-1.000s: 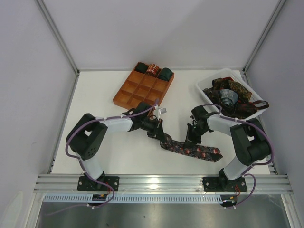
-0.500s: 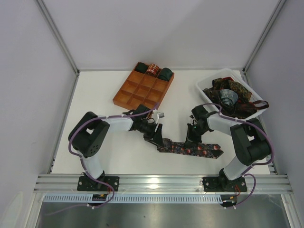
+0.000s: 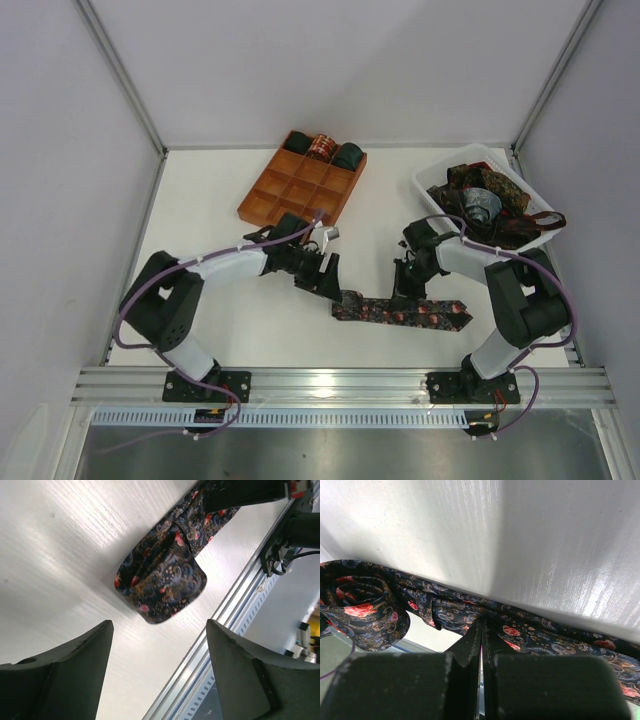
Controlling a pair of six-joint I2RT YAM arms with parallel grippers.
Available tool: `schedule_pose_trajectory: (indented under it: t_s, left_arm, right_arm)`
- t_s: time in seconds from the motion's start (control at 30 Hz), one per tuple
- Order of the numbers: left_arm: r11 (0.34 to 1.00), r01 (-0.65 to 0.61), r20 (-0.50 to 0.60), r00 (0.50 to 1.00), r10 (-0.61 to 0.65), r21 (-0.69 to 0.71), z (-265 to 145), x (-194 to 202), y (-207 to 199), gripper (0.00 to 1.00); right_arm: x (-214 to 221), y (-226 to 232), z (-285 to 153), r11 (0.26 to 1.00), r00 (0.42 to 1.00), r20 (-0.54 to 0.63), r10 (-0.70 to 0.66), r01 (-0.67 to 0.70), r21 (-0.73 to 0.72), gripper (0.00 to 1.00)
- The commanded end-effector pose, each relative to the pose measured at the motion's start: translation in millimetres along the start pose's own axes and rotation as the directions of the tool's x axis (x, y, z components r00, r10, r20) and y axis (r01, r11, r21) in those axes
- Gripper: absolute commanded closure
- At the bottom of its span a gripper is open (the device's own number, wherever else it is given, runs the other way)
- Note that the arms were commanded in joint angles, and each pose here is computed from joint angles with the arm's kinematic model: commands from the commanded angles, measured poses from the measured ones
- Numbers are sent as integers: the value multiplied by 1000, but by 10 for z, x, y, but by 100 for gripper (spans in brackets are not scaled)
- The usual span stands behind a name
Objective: Roll the ties
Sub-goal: Roll the tie
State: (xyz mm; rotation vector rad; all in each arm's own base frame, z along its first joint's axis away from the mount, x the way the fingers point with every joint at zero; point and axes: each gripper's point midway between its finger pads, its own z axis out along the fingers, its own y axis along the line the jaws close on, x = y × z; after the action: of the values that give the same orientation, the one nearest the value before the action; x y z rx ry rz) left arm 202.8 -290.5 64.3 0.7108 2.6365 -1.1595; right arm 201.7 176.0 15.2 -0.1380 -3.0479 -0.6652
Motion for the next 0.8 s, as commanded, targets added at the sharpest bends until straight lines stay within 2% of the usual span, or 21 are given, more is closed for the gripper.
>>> schedule_pose_trajectory:
  t_s: [0.0, 0.07, 0.1, 0.13, 0.2, 0.27, 0.33, 0.4, 0.5, 0.53, 0.63, 0.77]
  left_arm:
    - [993, -103, 94, 990, 109, -64, -292, -187, -81, 20]
    - [979, -180, 139, 972, 191, -92, -445, -277, -160, 16]
    - [969, -228, 177, 954, 242, -96, -549, -367, -257, 6]
    - [948, -299, 193, 929, 314, -106, -599, -426, -295, 0]
    - [901, -410, 211, 877, 432, -142, -683, -542, -399, 0]
    - [799, -568, 171, 782, 599, -197, -695, -574, -451, 0]
    - [728, -653, 131, 719, 683, -210, -652, -623, -458, 0]
    - [691, -703, 84, 689, 720, -168, -532, -614, -472, 0]
    - [604, -789, 11, 606, 795, -113, -362, -531, -472, 0]
    - [556, -824, -4, 560, 829, -110, -314, -534, -458, 0]
    - [526, -846, -41, 530, 847, -83, -115, -514, -411, 0]
    - [533, -845, -78, 534, 842, -37, 75, -498, -365, 0]
  right_arm:
    - [-135, -10, -48, 998, 998, 42, -53, 52, 23, 98]
    - [-126, 6, -50, 998, 997, 34, -65, 65, 15, 93]
    - [-124, 6, -50, 997, 997, 31, -77, 76, 13, 92]
    - [-125, -4, -52, 997, 996, 29, -82, 81, 16, 92]
    - [-122, -1, -68, 996, 995, 26, -93, 92, 16, 91]
    - [-114, 29, -88, 994, 994, 24, -107, 107, 1, 91]
    - [-133, 69, -133, 993, 992, 37, -117, 117, -13, 91]
    - [-129, 100, -169, 992, 992, 36, -123, 123, -22, 91]
    - [-141, 161, -250, 991, 990, 53, -130, 132, -37, 91]
    - [-149, 180, -281, 990, 990, 62, -128, 131, -45, 91]
    - [-129, 282, -353, 988, 990, 75, -120, 127, -92, 91]
    - [-102, 361, -453, 982, 988, 90, -129, 140, -129, 91]
